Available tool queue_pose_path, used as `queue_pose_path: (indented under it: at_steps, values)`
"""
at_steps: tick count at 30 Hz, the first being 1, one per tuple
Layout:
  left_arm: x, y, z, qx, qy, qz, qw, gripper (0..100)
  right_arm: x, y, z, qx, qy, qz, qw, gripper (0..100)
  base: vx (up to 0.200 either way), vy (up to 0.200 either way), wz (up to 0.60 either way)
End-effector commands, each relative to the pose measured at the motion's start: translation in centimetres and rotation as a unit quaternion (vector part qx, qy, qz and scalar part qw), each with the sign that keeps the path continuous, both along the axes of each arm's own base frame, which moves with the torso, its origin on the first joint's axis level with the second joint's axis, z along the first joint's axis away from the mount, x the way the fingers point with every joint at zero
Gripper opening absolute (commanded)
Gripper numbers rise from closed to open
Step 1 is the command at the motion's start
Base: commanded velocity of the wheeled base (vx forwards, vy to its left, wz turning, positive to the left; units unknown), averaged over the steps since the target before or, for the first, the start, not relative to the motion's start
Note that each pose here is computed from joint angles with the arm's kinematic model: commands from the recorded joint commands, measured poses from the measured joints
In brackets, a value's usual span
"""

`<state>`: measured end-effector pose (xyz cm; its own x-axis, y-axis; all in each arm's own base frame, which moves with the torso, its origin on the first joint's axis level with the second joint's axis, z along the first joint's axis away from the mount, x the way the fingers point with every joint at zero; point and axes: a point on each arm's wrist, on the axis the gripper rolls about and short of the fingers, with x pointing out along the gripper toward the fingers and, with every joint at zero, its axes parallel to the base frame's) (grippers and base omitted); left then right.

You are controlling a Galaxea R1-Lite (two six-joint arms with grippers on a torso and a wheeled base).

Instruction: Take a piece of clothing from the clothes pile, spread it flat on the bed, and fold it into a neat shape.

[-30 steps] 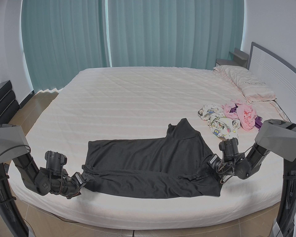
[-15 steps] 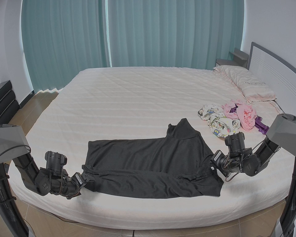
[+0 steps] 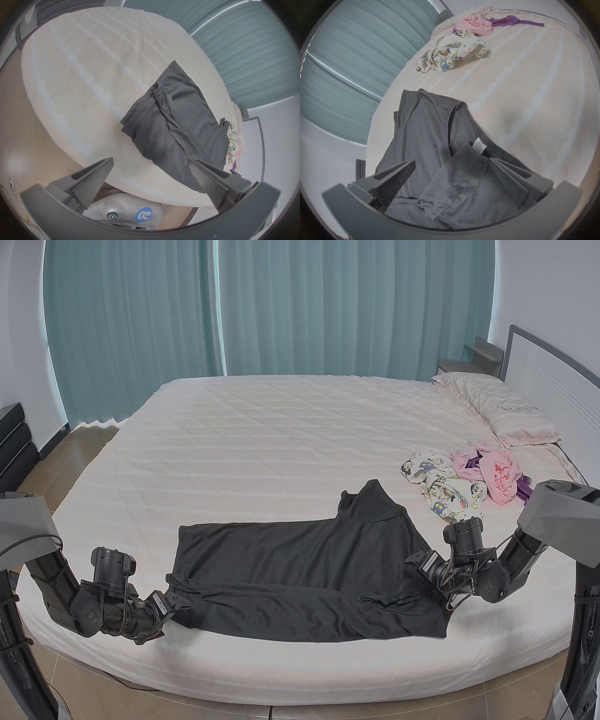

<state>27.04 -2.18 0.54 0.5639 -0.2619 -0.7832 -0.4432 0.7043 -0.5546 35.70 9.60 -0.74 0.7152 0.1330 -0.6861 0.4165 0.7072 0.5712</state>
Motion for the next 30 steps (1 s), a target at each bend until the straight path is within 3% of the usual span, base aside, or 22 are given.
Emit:
queue_pose_path:
  at_steps: [1,15,16,30]
  values:
    - [0.0,0.0,0.0,0.0,0.001,0.0,1.0,100,0.5,0.1,-1.5,-0.004,0.012,0.0,0.9999,100,0.0,0.0,0.0]
    - [0.0,0.0,-0.2,0.001,0.002,-0.001,1.0,100,0.7,0.2,-2.4,-0.008,0.019,-0.002,0.9998,100,0.0,0.0,0.0]
    - [0.0,0.0,-0.2,0.001,0.003,-0.001,1.0,100,0.7,0.2,-2.4,-0.009,0.019,-0.003,0.9998,0,0.0,0.0,0.0]
    - [0.0,0.0,-0.2,0.001,0.003,-0.001,1.0,100,0.1,0.0,-0.5,-0.005,0.005,-0.005,1.0,0,0.0,0.0,0.0]
